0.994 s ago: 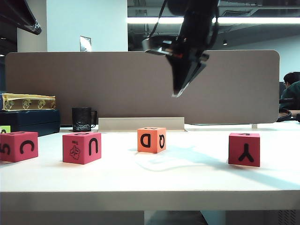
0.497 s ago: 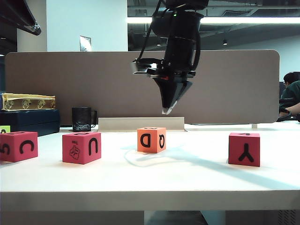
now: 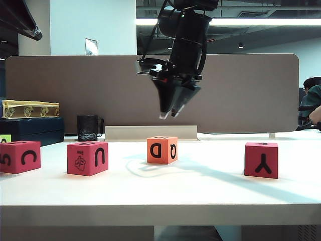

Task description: Select the appropriate blocks from the scattered letter blocks on the table and arrange them in a row to spell out "2024".

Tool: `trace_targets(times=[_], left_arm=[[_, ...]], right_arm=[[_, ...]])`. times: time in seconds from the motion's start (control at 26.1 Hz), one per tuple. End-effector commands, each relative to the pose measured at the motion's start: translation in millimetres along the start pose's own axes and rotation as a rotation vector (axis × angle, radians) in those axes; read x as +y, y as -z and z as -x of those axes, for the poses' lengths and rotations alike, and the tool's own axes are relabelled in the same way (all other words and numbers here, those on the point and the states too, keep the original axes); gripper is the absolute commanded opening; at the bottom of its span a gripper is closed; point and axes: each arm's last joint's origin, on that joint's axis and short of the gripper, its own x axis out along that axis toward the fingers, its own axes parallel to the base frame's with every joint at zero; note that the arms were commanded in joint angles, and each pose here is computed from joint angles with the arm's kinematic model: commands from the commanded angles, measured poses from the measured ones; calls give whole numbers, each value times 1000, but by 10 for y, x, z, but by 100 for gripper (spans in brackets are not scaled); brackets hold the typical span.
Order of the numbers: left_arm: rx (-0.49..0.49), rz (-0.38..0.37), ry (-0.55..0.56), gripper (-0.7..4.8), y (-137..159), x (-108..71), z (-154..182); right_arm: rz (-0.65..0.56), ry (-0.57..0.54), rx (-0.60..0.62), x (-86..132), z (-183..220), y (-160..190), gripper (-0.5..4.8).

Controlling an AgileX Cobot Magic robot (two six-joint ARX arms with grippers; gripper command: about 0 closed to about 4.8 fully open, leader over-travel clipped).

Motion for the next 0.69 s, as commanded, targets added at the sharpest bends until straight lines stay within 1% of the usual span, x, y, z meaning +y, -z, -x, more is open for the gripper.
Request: trace_targets(times=[0.04, 0.11, 0.15, 0.19, 0.23, 0.27, 0.42, 0.69], left_arm=[[-13, -6, 5, -6, -22, -9, 20], [-13, -5, 5, -6, -22, -9, 19], [-13, -6, 5, -6, -22, -9, 20], [-13, -5, 5, -6, -22, -9, 20], [-13, -6, 5, -6, -22, -9, 19], [-12, -5, 5, -6, -21, -9, 20], [-1, -1, 6, -6, -9, -10, 20], [23, 7, 6, -6, 14, -11, 21]], right_arm=[[-4, -10, 11, 13, 24, 9, 312], [-5, -18, 19, 15, 6, 16, 364], [-6, -25, 20, 18, -3, 19, 397], [-6, -32, 25, 17, -39, 22, 442], [-7, -36, 30, 18, -60, 26, 470], [-8, -40, 39, 17, -100, 31, 479], [-13, -75, 79, 22, -297, 67, 479], [-16, -89, 126, 20, -603, 113, 479]])
